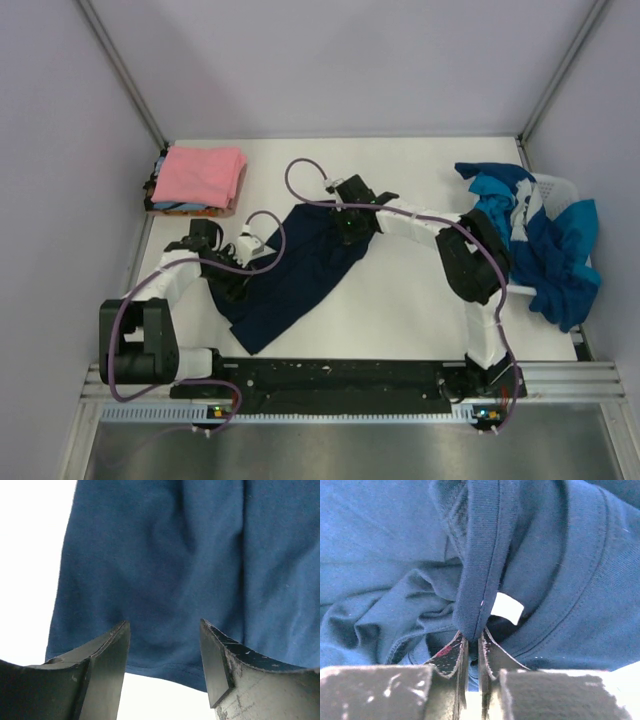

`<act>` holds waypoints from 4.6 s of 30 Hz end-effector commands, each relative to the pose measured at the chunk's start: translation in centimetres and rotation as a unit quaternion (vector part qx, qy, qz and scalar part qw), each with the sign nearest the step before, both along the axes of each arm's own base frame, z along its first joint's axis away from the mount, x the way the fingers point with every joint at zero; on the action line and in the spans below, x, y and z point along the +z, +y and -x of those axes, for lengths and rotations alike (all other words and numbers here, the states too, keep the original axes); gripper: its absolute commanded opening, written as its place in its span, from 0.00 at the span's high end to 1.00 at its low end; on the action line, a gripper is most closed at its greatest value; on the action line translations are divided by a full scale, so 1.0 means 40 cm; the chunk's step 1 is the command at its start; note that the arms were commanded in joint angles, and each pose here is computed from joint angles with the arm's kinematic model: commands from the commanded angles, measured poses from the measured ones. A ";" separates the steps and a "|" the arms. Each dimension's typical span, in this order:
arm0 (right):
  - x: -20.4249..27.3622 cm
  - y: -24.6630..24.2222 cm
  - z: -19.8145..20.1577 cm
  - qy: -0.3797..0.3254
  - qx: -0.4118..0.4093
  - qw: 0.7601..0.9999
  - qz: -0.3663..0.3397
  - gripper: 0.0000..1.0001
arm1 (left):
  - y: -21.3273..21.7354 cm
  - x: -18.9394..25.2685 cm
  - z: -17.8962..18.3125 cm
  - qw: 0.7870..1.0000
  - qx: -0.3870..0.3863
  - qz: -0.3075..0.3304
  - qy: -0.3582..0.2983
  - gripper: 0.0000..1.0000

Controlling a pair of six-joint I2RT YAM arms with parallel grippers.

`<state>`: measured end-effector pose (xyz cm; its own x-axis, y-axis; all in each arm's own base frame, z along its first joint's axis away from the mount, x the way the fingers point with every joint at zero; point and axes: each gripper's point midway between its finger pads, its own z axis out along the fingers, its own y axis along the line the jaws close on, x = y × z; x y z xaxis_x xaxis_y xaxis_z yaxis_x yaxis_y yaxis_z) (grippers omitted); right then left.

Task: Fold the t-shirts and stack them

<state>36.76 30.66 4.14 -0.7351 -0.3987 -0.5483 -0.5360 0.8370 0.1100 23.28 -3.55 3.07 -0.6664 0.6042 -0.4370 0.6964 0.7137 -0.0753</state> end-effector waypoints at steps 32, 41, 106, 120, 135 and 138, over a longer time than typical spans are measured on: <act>0.187 -0.035 -0.244 -0.046 0.065 0.997 0.017 0.27 | -0.001 0.075 -0.243 0.988 -0.154 0.006 -0.016 0.22; -0.015 0.014 -0.258 -0.011 0.074 0.996 0.055 0.31 | 0.003 -0.033 -0.255 0.990 -0.133 0.012 0.043 0.17; 1.173 -0.579 -0.078 -0.493 -0.187 0.843 -0.109 1.00 | 0.243 1.120 -0.335 0.785 0.207 -0.162 -0.561 1.00; 1.392 -0.576 0.220 -0.588 -0.112 0.781 -0.179 1.00 | 0.191 1.243 -0.178 0.765 0.178 -0.114 -0.608 1.00; 1.421 -0.554 0.617 -0.637 0.006 0.734 -0.237 1.00 | 0.187 1.254 0.113 0.736 0.157 -0.141 -0.643 1.00; 1.350 -0.533 0.524 -0.602 0.008 0.767 -0.221 1.00 | 0.184 1.224 0.071 0.747 0.152 -0.139 -0.633 1.00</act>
<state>10.13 8.31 61.96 0.5436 0.0666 -0.8367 -0.4626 0.8556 -0.2324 17.55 3.48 54.23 0.1132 0.6881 -0.7167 -0.1555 0.7247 0.6713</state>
